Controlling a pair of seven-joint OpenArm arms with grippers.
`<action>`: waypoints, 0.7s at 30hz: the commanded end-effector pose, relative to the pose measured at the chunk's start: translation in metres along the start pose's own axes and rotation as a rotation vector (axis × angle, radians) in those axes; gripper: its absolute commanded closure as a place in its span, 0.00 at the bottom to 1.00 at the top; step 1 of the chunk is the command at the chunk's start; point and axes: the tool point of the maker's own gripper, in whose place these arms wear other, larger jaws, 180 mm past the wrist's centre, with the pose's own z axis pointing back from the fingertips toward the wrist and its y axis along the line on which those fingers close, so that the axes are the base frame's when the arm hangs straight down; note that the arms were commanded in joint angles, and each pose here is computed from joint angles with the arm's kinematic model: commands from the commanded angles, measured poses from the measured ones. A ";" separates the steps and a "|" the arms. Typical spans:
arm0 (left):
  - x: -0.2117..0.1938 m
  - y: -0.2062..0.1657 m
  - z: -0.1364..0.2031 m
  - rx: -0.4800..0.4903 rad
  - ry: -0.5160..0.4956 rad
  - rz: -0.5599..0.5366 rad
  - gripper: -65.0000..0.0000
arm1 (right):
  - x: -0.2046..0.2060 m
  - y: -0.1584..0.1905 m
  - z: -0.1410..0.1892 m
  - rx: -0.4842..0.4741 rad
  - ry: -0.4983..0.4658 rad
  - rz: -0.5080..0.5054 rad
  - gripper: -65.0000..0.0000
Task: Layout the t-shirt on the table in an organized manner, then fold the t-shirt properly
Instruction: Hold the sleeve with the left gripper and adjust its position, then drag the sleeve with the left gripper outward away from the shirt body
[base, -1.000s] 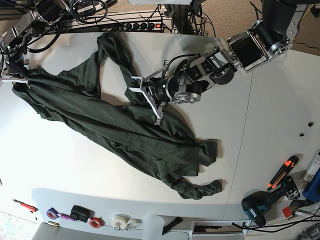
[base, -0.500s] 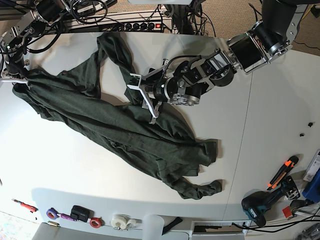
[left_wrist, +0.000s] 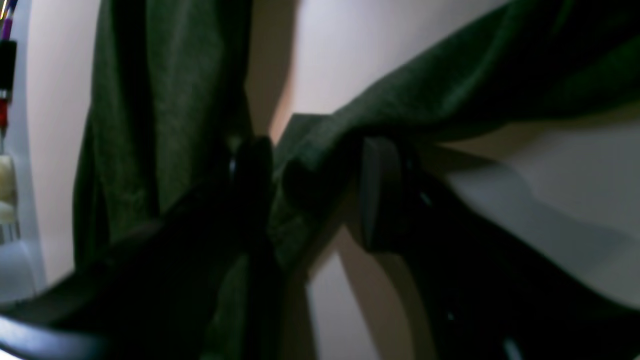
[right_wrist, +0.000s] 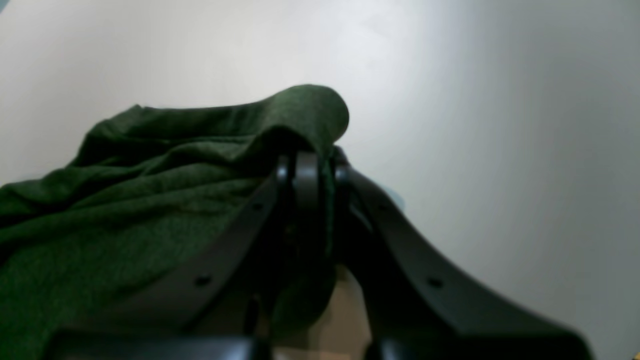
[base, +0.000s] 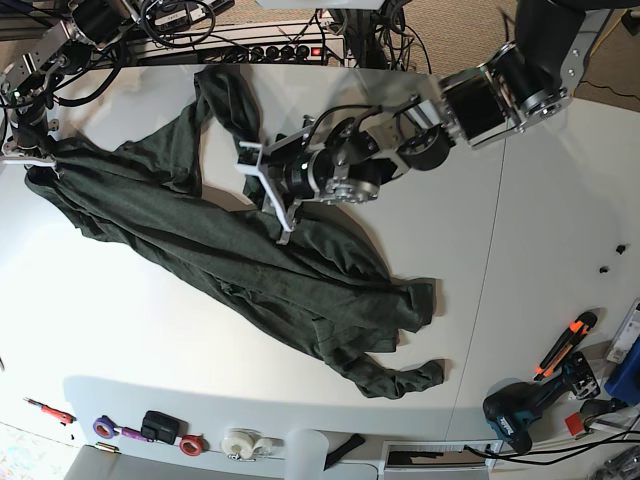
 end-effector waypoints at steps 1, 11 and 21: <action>-0.039 -0.018 -0.002 -0.064 0.154 -0.032 0.61 | 0.022 0.001 0.003 0.007 -0.061 0.017 1.00; -0.056 -0.027 0.001 -0.129 0.212 -0.031 1.00 | 0.023 0.001 0.003 0.007 -0.062 0.017 1.00; -0.104 -0.070 0.036 -0.298 0.357 0.074 1.00 | 0.025 0.001 0.003 0.008 -0.075 0.017 1.00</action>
